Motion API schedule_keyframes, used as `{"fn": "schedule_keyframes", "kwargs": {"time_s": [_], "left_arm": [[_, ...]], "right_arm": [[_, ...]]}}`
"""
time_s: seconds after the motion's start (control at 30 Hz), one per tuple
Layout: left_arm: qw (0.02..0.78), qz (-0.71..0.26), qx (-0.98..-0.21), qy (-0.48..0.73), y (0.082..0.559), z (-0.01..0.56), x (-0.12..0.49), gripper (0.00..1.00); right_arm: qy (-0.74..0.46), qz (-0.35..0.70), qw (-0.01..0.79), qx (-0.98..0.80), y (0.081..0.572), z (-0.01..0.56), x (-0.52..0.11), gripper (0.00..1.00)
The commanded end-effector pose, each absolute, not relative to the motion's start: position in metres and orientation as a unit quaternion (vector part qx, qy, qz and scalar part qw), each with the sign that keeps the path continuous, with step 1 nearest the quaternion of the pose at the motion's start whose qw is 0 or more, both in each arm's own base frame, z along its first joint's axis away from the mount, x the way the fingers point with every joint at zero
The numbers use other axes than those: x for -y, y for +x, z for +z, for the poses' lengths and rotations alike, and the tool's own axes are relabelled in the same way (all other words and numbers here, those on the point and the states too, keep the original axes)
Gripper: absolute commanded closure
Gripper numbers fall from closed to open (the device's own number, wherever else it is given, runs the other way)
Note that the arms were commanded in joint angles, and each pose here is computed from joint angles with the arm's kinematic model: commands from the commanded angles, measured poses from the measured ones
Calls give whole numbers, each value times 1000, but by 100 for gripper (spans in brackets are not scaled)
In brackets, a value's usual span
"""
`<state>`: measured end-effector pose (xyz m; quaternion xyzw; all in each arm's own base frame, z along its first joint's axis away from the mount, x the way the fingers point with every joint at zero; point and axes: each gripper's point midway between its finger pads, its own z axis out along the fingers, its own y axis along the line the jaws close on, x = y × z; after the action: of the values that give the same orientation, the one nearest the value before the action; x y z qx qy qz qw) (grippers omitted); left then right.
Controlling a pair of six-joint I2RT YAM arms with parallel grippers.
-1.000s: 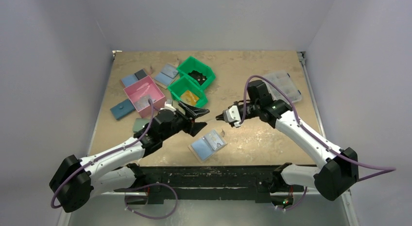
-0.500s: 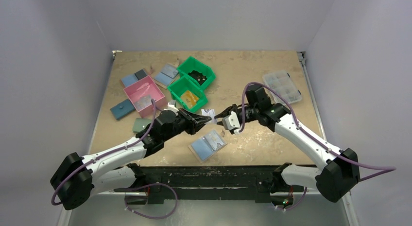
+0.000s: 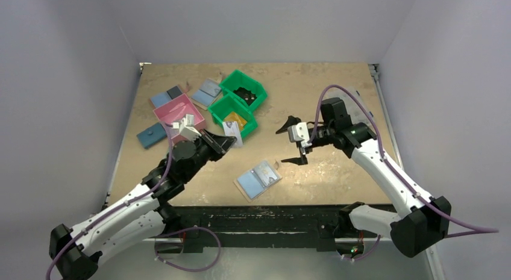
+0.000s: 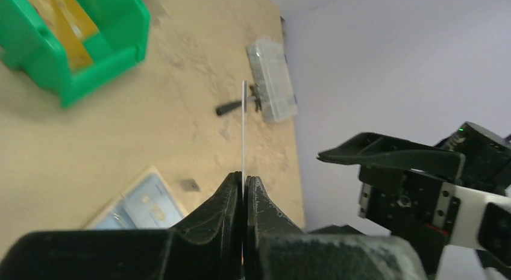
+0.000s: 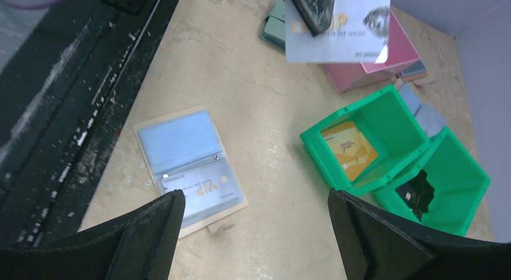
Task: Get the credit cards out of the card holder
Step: Place the credit card in the storage box.
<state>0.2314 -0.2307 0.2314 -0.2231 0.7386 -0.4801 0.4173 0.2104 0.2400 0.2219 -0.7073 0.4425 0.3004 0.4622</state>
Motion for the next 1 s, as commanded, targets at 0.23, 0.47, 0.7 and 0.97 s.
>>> {"fn": "schedule_keyframes", "kwargs": {"time_s": [0.23,0.47,0.7,0.97], "left_arm": [[552,-296,-777,-56,280,275,179,100],[546,-337,-761,-93,318,276,141,100],[534,-335,-759,-165,356,247,68,100],[499,-280,-797,-196,378,191,30,100]], "right_arm": [[-619,343,460,-537,209,242,-221,1],[-611,337,466,-545,214,239,-219,1],[-612,333,463,-548,217,234,-218,1],[-613,332,460,-550,217,229,-217,1]]}}
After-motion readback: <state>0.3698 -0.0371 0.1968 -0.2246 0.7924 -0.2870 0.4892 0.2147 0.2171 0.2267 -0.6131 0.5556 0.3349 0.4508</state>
